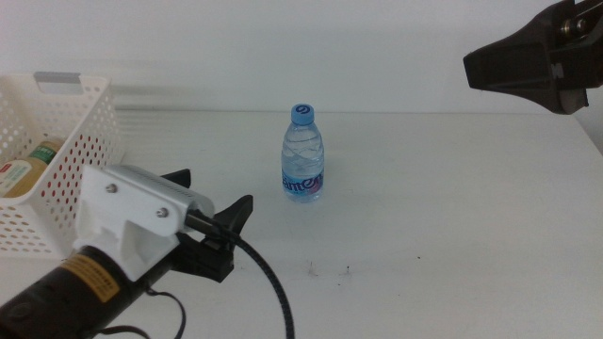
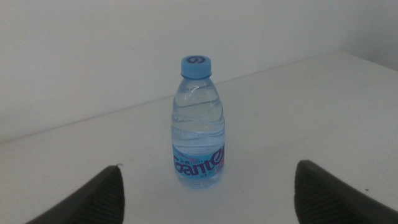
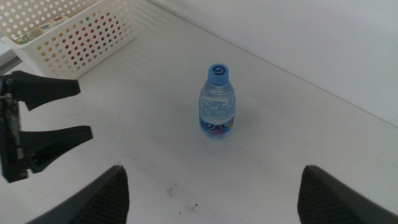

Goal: Use arms to grab the bottles and put them into the dustbin to the left of the table.

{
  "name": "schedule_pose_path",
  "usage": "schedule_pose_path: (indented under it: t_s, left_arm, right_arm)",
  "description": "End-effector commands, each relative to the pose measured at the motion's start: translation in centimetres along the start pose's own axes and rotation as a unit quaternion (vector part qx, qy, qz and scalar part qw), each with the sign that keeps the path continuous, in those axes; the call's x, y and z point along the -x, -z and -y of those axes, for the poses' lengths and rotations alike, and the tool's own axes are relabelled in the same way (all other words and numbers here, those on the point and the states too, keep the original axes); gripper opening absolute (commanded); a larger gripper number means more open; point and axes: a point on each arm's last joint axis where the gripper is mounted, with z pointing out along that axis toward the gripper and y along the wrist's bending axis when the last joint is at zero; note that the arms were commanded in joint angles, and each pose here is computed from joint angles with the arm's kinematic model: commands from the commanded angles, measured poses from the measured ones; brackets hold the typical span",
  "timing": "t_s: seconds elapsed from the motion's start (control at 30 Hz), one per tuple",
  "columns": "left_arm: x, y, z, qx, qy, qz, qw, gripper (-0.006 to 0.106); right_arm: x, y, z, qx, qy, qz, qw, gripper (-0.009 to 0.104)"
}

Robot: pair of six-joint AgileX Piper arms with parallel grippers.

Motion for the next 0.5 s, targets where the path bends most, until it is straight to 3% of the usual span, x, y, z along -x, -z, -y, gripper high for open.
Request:
schedule_pose_path:
  t_s: [0.0, 0.47]
  left_arm:
    - [-0.3, -0.5, -0.1, 0.001, 0.002, 0.018, 1.0, 0.094]
    - [-1.8, -1.6, -0.1, 0.003, -0.004, -0.015, 1.0, 0.094]
  right_arm:
    - [0.2, 0.4, 0.1, -0.004, 0.001, 0.009, 1.0, 0.087]
    - [0.2, 0.4, 0.1, -0.004, 0.001, 0.009, 1.0, 0.087]
